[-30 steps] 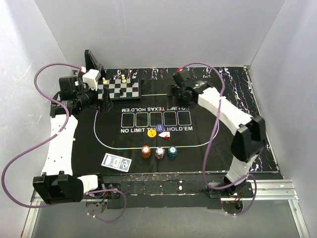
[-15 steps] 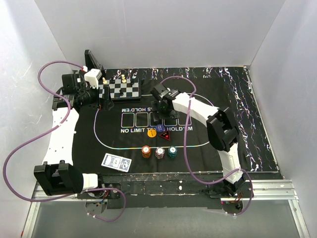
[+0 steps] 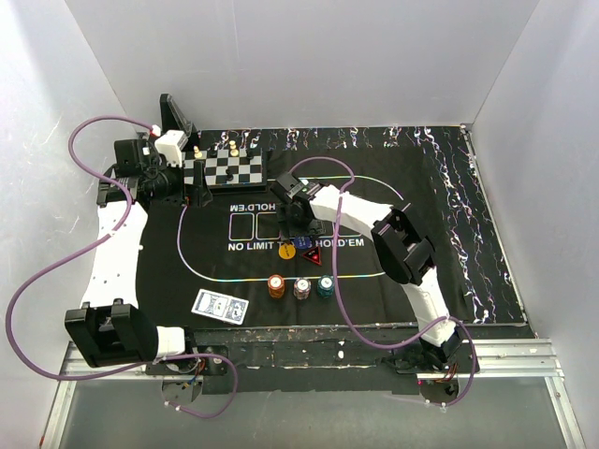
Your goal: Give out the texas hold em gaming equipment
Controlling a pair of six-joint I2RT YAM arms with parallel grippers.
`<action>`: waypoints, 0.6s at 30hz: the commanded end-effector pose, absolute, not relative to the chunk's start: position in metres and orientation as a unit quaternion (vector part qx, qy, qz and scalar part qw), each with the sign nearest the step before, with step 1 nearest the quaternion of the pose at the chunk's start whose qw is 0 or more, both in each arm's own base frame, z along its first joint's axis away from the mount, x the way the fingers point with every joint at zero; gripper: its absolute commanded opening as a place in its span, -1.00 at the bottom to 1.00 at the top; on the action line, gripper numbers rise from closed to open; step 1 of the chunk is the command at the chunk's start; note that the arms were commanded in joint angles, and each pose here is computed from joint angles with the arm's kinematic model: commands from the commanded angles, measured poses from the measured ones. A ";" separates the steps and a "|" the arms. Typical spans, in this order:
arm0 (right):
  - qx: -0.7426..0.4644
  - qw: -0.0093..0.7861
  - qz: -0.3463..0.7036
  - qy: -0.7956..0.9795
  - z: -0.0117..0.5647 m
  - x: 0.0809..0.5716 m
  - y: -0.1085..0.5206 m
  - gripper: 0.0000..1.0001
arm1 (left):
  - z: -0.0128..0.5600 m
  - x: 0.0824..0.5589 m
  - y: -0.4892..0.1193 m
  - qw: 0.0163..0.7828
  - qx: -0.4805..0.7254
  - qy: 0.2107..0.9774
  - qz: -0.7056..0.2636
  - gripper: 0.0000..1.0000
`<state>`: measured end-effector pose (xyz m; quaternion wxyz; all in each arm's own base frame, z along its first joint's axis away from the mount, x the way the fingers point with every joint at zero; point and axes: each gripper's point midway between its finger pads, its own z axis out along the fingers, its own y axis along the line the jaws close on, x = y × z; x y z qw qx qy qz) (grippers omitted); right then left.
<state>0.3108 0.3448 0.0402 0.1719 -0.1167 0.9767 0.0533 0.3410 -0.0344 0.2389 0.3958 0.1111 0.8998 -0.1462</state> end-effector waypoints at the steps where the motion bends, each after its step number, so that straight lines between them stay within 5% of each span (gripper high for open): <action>1: -0.097 0.184 0.053 0.977 0.036 0.320 0.348 0.52 | 0.250 0.341 -0.031 0.410 0.103 0.895 -0.143 0.96; 18: -0.087 0.162 0.025 0.983 0.021 0.316 0.342 -0.04 | 0.250 0.341 -0.026 0.413 0.095 0.896 -0.134 0.96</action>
